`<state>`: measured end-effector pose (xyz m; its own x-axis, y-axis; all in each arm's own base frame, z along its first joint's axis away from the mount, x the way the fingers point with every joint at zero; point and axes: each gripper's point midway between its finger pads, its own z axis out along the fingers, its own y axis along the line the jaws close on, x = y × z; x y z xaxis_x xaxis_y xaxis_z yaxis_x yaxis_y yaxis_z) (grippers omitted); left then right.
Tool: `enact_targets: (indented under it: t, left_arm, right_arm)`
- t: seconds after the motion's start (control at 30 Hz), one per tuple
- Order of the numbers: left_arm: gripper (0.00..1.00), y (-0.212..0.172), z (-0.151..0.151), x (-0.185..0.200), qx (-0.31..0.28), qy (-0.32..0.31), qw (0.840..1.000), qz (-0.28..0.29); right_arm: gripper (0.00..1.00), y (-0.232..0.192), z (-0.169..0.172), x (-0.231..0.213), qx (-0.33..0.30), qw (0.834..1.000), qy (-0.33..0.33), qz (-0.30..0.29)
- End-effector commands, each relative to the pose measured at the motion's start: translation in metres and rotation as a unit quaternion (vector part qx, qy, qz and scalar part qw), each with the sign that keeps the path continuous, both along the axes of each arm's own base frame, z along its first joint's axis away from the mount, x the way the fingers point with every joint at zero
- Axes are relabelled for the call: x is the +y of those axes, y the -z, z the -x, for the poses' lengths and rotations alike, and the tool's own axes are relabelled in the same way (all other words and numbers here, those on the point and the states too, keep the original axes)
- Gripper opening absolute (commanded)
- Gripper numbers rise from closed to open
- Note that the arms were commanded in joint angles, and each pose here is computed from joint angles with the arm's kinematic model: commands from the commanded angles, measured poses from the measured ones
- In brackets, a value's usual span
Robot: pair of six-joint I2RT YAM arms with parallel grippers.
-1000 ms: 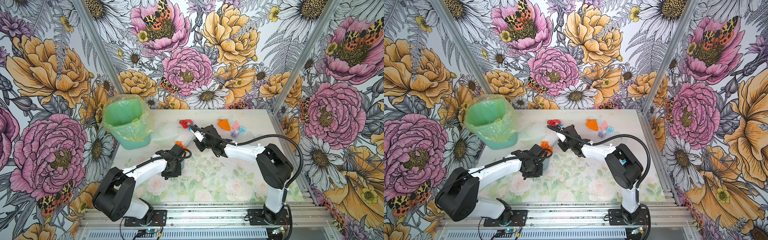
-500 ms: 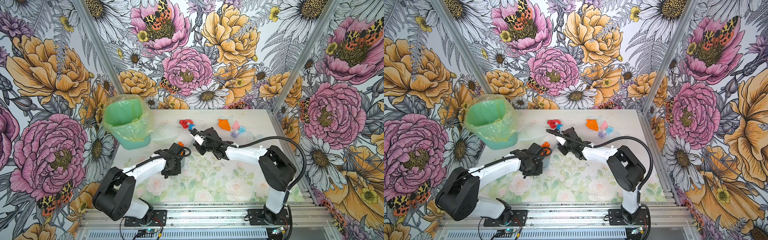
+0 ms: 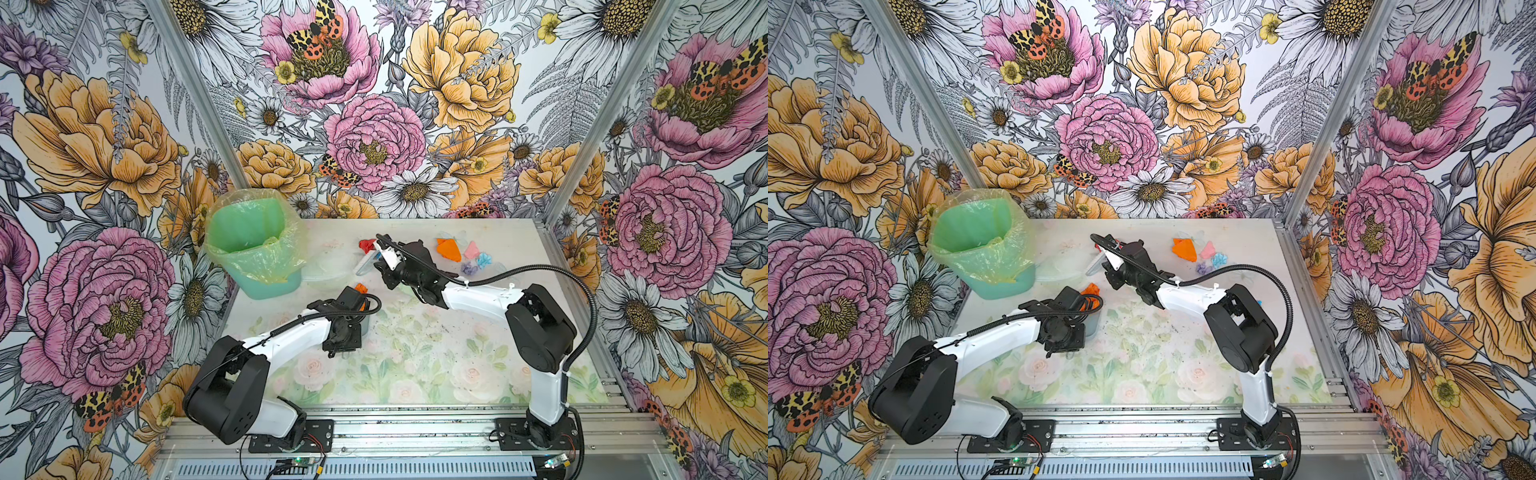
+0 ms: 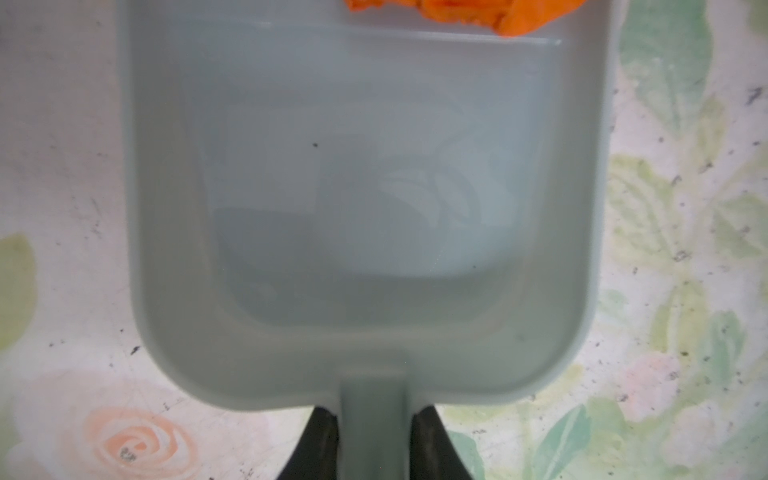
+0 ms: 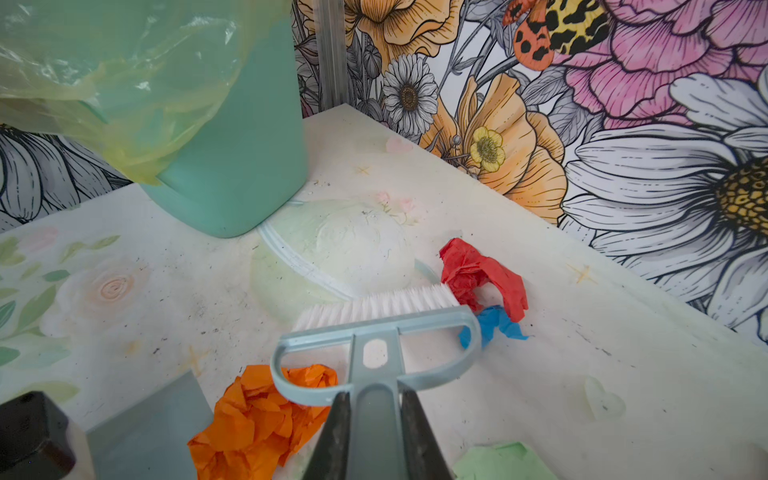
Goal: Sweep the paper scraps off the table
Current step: 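Sweep the orange scrap into the dustpan with the brush in the right gripper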
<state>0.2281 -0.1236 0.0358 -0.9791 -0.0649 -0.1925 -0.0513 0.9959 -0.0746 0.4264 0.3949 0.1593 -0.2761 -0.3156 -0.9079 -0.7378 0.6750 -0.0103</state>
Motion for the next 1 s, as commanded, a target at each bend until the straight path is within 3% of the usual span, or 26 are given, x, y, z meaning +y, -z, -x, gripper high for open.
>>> enact_targets:
  t: [0.0,0.43,0.97]
  left_arm:
    - [0.06,-0.004,-0.003,-0.003,-0.014,0.0,1.0,0.016]
    - [0.06,-0.001,-0.006,-0.003,-0.013,-0.001,1.0,0.015]
    - [0.05,-0.002,-0.01,-0.003,-0.017,-0.003,1.0,0.013]
  right_arm:
    - [0.0,0.013,-0.007,0.001,0.015,1.0,0.015,0.0]
    - [0.0,0.052,0.033,0.002,0.068,0.996,-0.028,0.051]
    - [0.0,0.057,0.093,0.005,0.072,0.988,-0.098,0.092]
